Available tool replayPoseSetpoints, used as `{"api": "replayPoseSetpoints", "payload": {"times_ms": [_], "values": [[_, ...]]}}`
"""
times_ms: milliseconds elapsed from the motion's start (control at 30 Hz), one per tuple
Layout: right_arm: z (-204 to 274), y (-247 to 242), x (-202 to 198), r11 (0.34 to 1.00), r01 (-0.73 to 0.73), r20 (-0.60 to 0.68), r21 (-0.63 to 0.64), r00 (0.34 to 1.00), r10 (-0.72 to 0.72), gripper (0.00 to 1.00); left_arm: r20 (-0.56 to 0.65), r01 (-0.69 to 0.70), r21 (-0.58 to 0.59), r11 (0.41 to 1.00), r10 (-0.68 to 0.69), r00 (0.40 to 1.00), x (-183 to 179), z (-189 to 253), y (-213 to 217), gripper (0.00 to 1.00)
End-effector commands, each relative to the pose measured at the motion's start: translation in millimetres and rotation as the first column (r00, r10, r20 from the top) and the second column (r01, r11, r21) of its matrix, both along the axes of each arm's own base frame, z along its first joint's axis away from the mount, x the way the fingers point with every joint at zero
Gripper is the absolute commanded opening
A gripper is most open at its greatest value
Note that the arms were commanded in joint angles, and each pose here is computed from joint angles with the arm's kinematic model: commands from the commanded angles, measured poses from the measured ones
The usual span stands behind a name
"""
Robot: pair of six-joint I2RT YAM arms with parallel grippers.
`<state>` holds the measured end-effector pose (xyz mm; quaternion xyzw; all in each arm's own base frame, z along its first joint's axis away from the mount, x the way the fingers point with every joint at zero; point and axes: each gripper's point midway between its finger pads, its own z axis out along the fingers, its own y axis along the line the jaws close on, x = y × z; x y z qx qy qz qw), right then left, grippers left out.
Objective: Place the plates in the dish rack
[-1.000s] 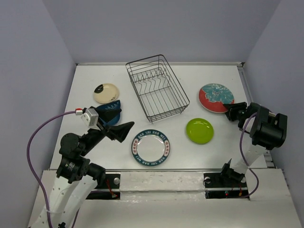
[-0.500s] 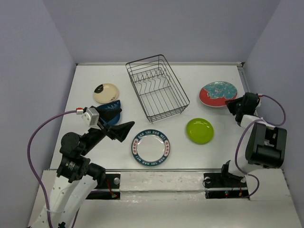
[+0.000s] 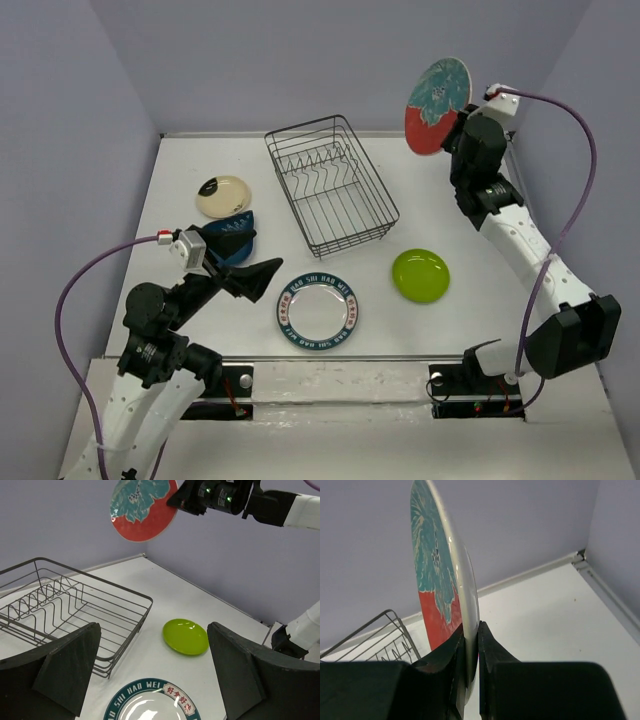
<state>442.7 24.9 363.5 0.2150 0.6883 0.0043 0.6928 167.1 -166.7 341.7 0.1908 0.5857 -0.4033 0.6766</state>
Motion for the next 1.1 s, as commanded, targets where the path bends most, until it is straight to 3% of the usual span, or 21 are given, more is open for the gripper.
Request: {"api": "replayPoseSetpoints", "payload": {"times_ms": [0,100,133,300,467,1067], "values": [[94.3,37.9,10.2,0.986,0.094,0.208,-0.14,0.976,-0.064,0.07,0.074,0.004,-0.032,0.999,-0.001,0.997,-7.4,24.7,2.4,0.99],[115.0,71.4,18.4,0.967,0.109,0.228,-0.232,0.972,-0.055,0.07,0.066,-0.013,-0.034,0.999,0.015,0.998,-4.8,23.8,4.1,0.99],[100.6,90.4,31.9,0.956,0.097,0.195,-0.277,0.98,-0.044,0.07,0.063,-0.019,-0.035,0.999,0.021,0.998,-3.9,23.6,4.7,0.99],[113.4,128.3,62.4,0.949,0.067,0.212,-0.309,0.977,0.0,0.07,0.055,-0.028,-0.028,0.999,0.03,0.998,-1.6,21.4,5.2,0.99],[93.3,168.9,89.1,0.934,-0.018,0.155,-0.357,0.985,0.078,0.07,0.053,-0.028,-0.023,0.999,0.029,0.998,-0.5,20.5,4.4,0.99],[22.1,200.9,116.1,0.936,-0.108,0.039,-0.336,0.991,0.128,0.07,0.049,-0.032,-0.019,0.999,0.033,0.998,0.6,20.0,4.4,0.99]]}}
